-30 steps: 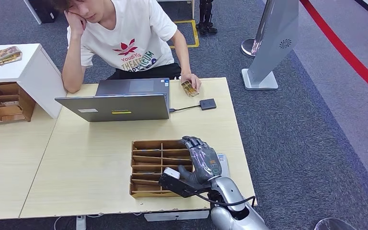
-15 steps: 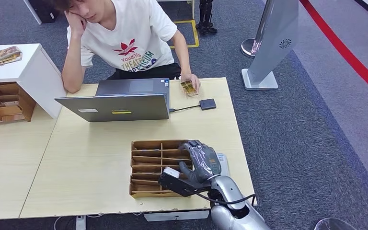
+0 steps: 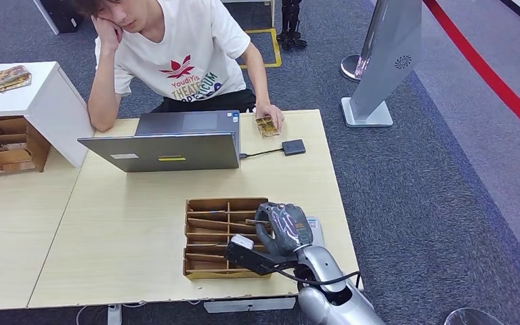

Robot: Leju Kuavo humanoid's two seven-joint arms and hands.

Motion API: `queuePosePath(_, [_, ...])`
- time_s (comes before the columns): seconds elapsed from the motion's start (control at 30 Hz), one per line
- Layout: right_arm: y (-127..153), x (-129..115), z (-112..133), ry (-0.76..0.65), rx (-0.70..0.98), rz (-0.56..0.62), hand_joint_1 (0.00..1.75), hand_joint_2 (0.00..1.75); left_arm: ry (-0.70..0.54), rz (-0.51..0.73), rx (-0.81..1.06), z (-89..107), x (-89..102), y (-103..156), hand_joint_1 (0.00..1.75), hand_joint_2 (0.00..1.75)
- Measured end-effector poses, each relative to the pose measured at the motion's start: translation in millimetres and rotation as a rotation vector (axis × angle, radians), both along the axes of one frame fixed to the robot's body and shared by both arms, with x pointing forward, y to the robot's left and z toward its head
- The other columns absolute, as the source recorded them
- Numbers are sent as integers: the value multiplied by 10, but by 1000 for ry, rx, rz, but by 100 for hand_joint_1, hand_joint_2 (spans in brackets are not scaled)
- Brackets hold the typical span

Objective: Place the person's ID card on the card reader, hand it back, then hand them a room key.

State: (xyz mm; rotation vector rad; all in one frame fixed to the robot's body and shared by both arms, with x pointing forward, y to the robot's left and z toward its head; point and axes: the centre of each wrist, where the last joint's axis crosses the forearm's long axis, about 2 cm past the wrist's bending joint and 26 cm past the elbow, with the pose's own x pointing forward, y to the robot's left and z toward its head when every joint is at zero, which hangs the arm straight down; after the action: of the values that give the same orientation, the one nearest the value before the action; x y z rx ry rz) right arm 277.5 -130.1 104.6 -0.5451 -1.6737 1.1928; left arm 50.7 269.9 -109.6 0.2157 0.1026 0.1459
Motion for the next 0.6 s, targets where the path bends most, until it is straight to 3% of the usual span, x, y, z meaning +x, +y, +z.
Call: queuePosePath(0.6, [-15, 60, 19, 12, -14, -5, 150, 175, -3, -1, 1, 0, -1, 2, 0, 175])
